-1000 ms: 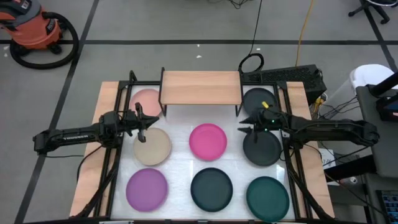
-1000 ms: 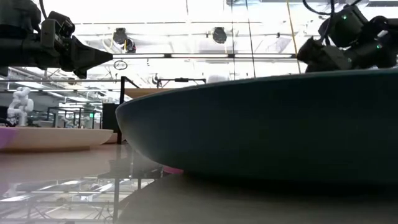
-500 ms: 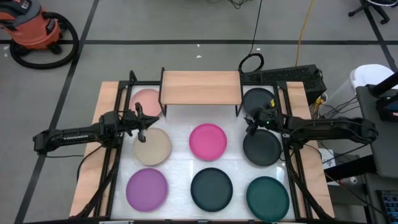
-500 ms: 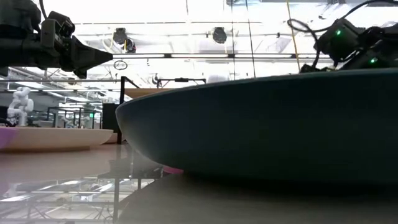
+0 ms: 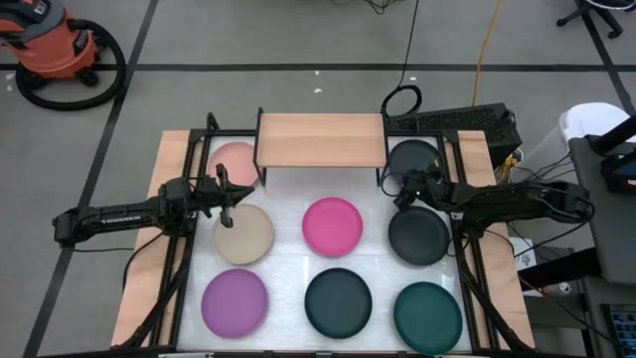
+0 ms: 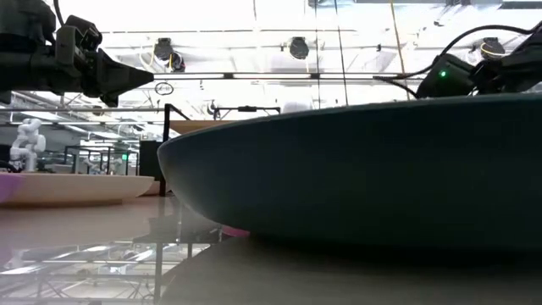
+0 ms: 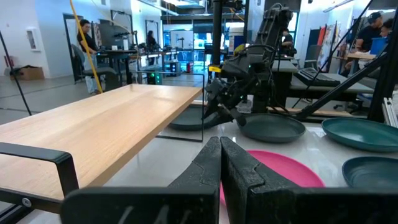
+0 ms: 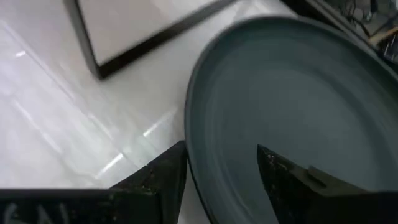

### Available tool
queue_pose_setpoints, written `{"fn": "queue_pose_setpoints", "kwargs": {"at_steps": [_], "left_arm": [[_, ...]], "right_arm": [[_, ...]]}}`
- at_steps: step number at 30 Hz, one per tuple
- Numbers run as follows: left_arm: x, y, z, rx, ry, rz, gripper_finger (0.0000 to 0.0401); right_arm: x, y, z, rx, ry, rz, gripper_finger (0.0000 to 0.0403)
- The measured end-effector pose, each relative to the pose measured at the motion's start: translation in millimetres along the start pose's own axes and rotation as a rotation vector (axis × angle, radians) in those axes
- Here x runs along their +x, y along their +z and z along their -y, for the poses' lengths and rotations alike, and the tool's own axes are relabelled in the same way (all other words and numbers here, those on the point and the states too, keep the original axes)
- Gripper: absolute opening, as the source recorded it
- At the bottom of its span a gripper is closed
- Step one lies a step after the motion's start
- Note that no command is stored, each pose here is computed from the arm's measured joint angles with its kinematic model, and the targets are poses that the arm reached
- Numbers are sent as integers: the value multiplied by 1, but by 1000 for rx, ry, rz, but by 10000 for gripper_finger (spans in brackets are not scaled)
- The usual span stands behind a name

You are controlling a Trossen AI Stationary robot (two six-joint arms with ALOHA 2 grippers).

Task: Place and stack plates onto a shelf
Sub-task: Put the top black plate on the shelf

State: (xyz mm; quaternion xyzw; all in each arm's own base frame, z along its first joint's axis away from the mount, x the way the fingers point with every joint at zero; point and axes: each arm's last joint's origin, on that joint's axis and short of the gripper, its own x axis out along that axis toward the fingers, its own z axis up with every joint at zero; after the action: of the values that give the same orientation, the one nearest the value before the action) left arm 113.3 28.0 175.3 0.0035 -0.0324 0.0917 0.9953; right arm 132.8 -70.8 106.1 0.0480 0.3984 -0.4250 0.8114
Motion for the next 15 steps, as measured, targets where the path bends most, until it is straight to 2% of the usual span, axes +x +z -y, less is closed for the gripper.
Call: {"fn": "queue_pose_setpoints", "kwargs": {"at_steps": [6,15], "left_arm": [[0,0,0,0,0,0,4],[0,0,0,0,0,0,4]], "right_arm": [[6,-4,-1,3,-6,-46,135],[3,1,-2,66,73,-13,16]]}}
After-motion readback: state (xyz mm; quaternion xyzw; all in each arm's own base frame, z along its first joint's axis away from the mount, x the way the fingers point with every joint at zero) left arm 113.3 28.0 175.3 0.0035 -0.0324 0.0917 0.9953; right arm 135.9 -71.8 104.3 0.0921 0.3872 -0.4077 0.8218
